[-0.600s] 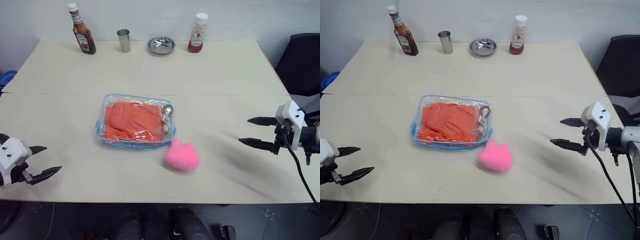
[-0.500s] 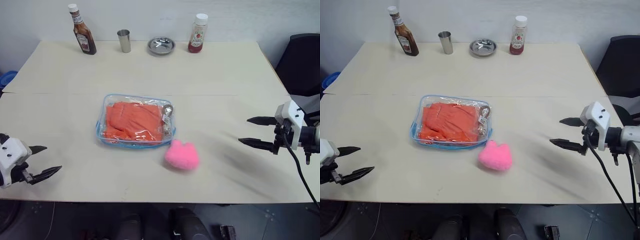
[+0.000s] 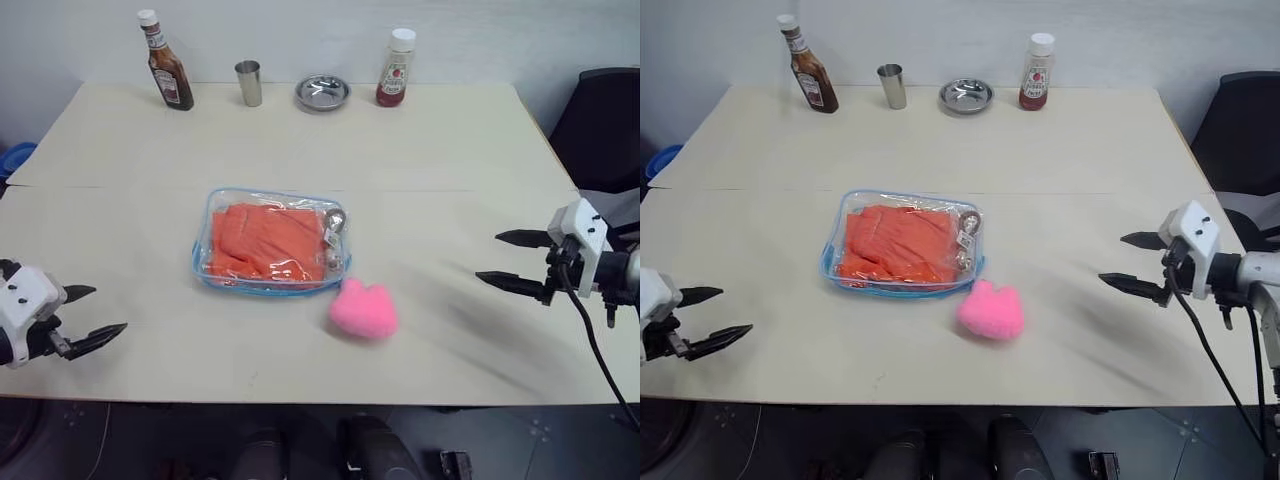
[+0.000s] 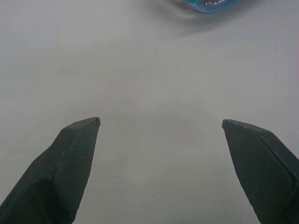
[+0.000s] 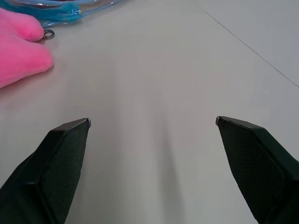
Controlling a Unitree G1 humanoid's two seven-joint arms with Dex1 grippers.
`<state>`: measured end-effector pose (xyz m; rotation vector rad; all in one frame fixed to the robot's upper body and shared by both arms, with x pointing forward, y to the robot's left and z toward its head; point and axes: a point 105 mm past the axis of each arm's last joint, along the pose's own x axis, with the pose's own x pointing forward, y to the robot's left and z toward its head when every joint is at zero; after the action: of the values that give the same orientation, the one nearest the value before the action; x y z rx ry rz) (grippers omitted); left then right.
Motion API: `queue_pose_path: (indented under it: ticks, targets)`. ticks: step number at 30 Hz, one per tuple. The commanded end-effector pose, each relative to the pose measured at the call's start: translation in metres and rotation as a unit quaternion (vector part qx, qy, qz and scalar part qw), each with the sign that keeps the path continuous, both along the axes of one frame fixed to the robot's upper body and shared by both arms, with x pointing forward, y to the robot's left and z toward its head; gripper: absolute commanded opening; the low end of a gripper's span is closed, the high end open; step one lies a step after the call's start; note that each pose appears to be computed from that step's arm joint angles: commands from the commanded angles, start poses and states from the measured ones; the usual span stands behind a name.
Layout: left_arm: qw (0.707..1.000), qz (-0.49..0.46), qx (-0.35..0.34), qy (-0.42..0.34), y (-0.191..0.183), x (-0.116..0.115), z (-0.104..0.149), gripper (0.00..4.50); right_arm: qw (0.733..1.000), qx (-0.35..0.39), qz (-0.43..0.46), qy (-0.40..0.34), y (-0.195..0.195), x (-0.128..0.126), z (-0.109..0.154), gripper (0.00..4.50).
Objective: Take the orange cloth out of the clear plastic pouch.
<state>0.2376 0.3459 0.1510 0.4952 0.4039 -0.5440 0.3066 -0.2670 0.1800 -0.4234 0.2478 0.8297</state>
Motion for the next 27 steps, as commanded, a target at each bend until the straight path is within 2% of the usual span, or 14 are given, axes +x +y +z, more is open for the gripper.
queue_pose_path:
  ticks: [1, 9, 13, 16, 18, 23, 27]
  targets:
    - [0.999, -0.008, -0.022, -0.026, -0.012, 0.007, 0.012, 4.45, 1.0, 0.0, 0.005, -0.03, 0.004, -0.002, 0.011, 4.5]
    - [0.998, -0.022, -0.052, -0.03, -0.026, 0.011, 0.017, 4.45, 0.999, 0.028, 0.011, -0.011, 0.013, -0.008, 0.008, 4.5]
    - [0.995, -0.047, -0.08, -0.04, -0.039, 0.013, 0.032, 4.45, 0.999, 0.042, 0.007, -0.014, 0.024, -0.006, 0.013, 4.5]
    - [0.987, -0.089, -0.117, -0.064, -0.065, 0.022, 0.058, 4.45, 0.996, 0.087, 0.017, -0.011, 0.052, -0.005, 0.025, 4.5]
    - [0.983, -0.13, -0.111, -0.065, -0.084, 0.027, 0.066, 4.45, 0.992, 0.124, 0.03, 0.002, 0.075, -0.007, 0.029, 4.5]
    - [0.969, -0.216, -0.105, -0.054, -0.127, 0.036, 0.069, 4.45, 0.984, 0.161, 0.078, 0.018, 0.135, -0.012, 0.022, 4.5]
    - [0.959, -0.268, -0.082, -0.044, -0.153, 0.042, 0.06, 4.45, 0.982, 0.172, 0.078, 0.025, 0.178, -0.001, 0.011, 4.5]
